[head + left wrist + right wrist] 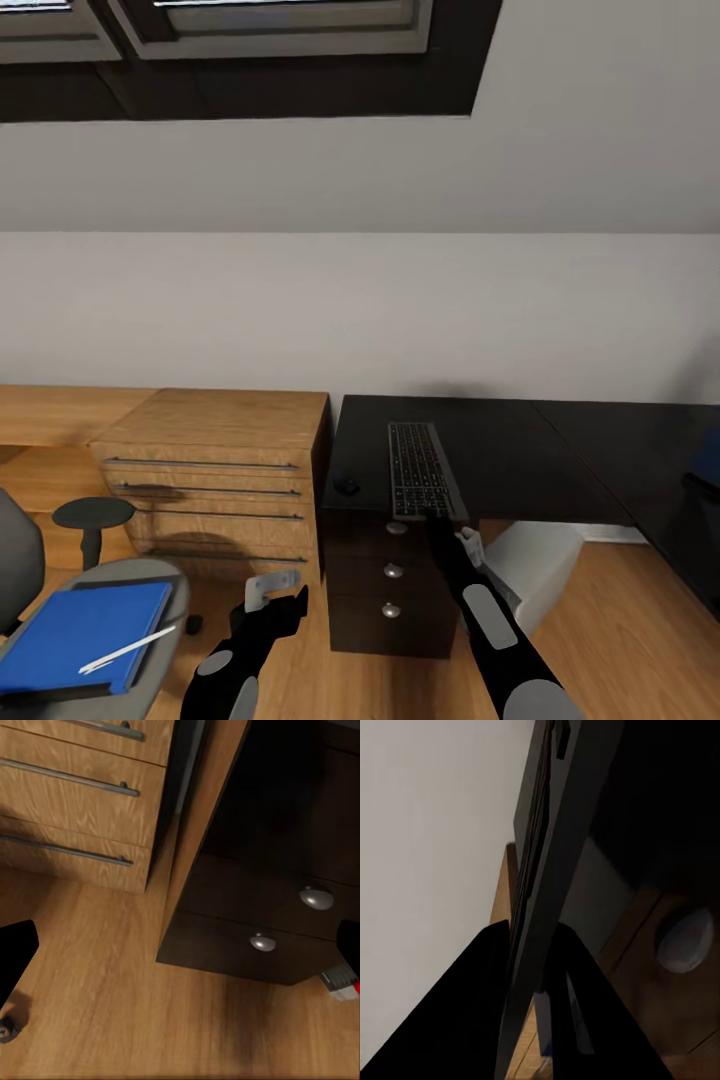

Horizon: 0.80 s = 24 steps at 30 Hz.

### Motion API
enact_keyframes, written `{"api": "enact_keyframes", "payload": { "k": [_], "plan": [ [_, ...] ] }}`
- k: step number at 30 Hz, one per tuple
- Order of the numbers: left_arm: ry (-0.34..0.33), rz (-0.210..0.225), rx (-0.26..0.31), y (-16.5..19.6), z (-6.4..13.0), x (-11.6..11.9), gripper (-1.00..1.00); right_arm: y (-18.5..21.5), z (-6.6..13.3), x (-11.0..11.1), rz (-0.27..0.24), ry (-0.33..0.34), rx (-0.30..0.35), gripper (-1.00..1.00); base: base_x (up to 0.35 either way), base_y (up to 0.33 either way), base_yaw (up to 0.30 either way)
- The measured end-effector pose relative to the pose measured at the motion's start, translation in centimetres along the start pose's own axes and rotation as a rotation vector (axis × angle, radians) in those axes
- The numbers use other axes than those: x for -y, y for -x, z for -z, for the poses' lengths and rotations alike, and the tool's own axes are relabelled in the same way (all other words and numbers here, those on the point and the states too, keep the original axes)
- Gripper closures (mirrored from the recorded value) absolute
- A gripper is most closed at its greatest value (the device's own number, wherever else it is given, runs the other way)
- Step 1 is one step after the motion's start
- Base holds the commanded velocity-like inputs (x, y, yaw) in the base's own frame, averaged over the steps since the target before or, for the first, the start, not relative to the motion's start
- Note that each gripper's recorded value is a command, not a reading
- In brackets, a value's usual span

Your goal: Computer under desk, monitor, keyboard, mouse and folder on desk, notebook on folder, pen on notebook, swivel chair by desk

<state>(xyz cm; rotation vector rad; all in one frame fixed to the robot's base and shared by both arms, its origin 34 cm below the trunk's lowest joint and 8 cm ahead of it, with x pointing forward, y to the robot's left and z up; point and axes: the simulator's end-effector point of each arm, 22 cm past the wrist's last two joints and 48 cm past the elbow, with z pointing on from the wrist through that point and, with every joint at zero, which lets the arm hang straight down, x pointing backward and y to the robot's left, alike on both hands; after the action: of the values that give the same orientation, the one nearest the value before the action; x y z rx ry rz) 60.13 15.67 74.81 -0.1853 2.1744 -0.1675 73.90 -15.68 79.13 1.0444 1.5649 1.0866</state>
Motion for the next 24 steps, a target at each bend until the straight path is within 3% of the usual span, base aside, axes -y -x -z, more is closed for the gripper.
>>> {"api": "enact_keyframes", "payload": {
  "k": [9, 24],
  "plan": [
    [-0.002, 0.001, 0.003, 0.1, 0.0, 0.1, -1.00, -1.3, -0.1, -0.2, 0.021, 0.004, -0.032, 1.00, -0.073, 0.034, 0.000],
    [-0.002, 0.005, 0.015, -0.9, -0.8, -0.2, -1.00, -1.6, -0.3, 0.7, 0.027, 0.025, -0.030, 1.00, -0.002, 0.001, 0.000]
  ]
}}
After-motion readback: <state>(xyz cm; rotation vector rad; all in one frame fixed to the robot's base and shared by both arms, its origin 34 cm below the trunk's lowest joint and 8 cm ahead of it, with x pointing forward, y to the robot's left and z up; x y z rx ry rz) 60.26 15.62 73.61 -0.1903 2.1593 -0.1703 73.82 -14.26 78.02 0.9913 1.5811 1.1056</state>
